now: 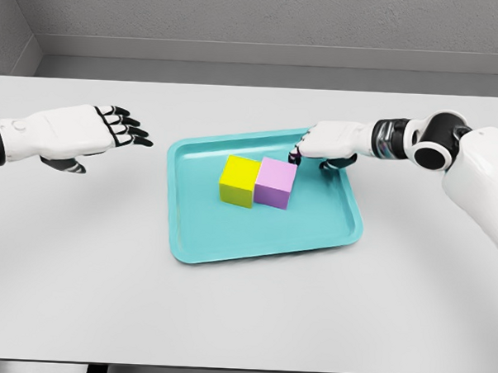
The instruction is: Push two cubes
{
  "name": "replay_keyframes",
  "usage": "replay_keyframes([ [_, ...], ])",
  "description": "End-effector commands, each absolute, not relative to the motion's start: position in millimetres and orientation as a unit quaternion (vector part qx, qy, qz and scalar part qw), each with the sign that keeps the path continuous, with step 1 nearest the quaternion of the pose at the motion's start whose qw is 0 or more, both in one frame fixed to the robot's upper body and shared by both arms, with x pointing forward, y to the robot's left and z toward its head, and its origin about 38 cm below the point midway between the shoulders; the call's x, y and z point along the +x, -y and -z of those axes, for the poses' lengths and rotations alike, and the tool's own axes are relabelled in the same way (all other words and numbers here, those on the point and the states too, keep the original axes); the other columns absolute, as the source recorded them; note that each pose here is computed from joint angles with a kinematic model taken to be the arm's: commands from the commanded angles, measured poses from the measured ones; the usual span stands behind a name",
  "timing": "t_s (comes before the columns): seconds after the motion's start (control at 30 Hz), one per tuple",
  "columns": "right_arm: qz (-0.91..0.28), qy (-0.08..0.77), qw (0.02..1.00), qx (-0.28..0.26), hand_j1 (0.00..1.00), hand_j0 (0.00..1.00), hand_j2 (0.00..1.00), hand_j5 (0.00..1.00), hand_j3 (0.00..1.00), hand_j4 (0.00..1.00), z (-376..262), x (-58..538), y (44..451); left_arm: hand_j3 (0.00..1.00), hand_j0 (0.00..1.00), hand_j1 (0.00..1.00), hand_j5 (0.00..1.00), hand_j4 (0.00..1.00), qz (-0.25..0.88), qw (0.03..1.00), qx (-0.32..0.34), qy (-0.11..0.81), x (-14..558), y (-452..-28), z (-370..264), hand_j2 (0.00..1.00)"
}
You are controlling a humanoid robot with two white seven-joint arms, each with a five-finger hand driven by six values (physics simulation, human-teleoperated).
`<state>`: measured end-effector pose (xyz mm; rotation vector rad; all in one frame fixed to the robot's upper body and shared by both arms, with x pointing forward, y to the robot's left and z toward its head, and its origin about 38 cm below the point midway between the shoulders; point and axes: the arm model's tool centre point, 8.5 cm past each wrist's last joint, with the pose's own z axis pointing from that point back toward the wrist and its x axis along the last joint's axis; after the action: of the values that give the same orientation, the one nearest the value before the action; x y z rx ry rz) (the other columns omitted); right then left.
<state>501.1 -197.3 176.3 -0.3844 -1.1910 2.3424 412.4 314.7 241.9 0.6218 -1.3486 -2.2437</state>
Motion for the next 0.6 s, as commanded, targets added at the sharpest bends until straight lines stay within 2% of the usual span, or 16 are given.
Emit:
replay_keyframes([
  [0.0,-0.854,0.437,0.246,-0.141,0.65,0.65,0.65,0.65,0.65,0.65,-176,503,199,1.00,1.00,1.00,1.00,1.00,0.812,0.226,0.225,0.490,413,-316,-242,1.00],
  [0.57,-0.858,0.443,0.220,-0.135,0.65,0.65,0.65,0.65,0.65,0.65,-178,491,186,1.00,1.00,1.00,1.00,1.00,0.809,0.226,0.228,0.492,413,-317,-245,1.00],
])
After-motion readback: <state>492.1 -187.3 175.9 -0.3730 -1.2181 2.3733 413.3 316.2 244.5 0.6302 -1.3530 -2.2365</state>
